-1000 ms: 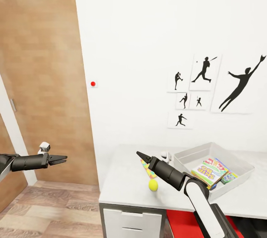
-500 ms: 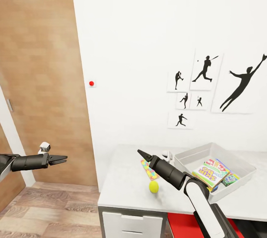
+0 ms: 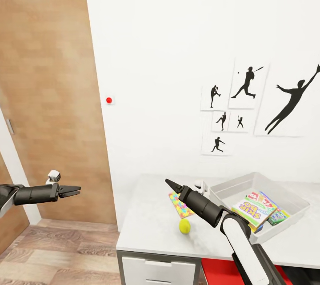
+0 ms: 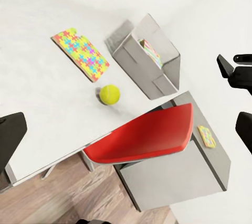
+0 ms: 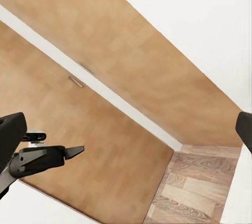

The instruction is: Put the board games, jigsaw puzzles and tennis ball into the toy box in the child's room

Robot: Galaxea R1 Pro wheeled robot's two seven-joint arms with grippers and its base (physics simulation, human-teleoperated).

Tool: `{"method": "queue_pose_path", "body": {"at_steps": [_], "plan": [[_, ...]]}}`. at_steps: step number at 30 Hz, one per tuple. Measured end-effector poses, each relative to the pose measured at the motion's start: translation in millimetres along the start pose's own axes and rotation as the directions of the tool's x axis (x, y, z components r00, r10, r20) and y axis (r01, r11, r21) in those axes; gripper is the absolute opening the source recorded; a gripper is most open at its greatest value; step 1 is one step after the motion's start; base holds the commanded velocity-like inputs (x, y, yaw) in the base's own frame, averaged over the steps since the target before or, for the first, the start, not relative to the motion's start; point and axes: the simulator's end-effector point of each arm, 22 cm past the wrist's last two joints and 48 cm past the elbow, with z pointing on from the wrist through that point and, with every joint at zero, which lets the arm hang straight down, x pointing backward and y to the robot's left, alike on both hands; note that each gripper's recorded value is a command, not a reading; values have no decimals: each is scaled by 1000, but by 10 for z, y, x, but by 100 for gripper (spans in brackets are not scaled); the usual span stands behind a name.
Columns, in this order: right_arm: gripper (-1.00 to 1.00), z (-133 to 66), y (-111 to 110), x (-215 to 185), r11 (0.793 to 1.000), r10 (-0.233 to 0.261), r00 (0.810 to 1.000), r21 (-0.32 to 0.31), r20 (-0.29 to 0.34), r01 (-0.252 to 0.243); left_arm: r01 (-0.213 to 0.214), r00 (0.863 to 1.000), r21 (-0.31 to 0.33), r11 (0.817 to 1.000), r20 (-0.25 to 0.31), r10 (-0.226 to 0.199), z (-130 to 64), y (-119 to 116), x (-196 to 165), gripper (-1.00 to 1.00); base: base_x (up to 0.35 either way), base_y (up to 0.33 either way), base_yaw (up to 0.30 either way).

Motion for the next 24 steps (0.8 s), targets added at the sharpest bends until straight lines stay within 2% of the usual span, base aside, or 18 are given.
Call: {"method": "queue_pose_path", "body": {"at_steps": [4,5,7,9,11,13,14,15,18,19,21,22,23,24], "plan": [[100,-7,-200,-1,996,2,1000,93,1,-2,-1,1000,0,1000,0,1,2,0,-1,100,17,0,0],[100,2,-279,-4,991,1,1000,137,1,-1,-2,1000,0,1000,0,2,2,0,-1,100,7,0,0],[100,31,-338,-10,983,0,1000,184,2,-1,-2,1000,0,1000,0,2,2,0,-1,100,4,0,0],[100,124,-350,-129,967,-8,1000,253,15,4,-2,1000,1,1000,0,2,5,-1,-2,100,2,0,0],[100,247,-286,-353,948,-38,999,316,18,30,-1,1000,2,1000,1,1,8,-3,-3,100,1,0,0],[100,365,-187,-589,923,-82,997,377,-2,77,-1,1000,2,1000,1,1,9,-4,-3,100,0,0,0],[100,432,-118,-708,903,-110,994,416,-23,109,-1,1000,2,1000,1,1,9,-4,-4,100,0,0,0],[100,467,-70,-781,892,-125,992,434,-31,127,-1,1000,2,1000,1,1,9,-4,-4,100,0,0,0],[100,612,46,-1149,816,-184,981,545,-66,190,-1,1000,2,1000,2,1,9,-4,-5,100,0,0,0],[100,636,37,-1215,801,-190,979,566,-73,198,-1,1000,2,1000,2,1,9,-5,-6,100,0,0,0],[100,728,-107,-1380,731,-191,975,645,-116,220,0,1000,2,1000,2,0,10,-3,-6,100,0,0,0],[100,750,-185,-1400,707,-183,974,670,-135,226,-1,1000,3,1000,2,1,9,-4,-6,100,0,0,0],[100,773,-338,-1412,664,-164,972,710,-170,236,-1,1000,2,1000,2,1,10,-3,-6,100,0,0,0],[100,776,-423,-1409,642,-152,971,728,-187,241,0,1000,2,1000,2,0,10,-3,-5,100,0,0,0]]}}
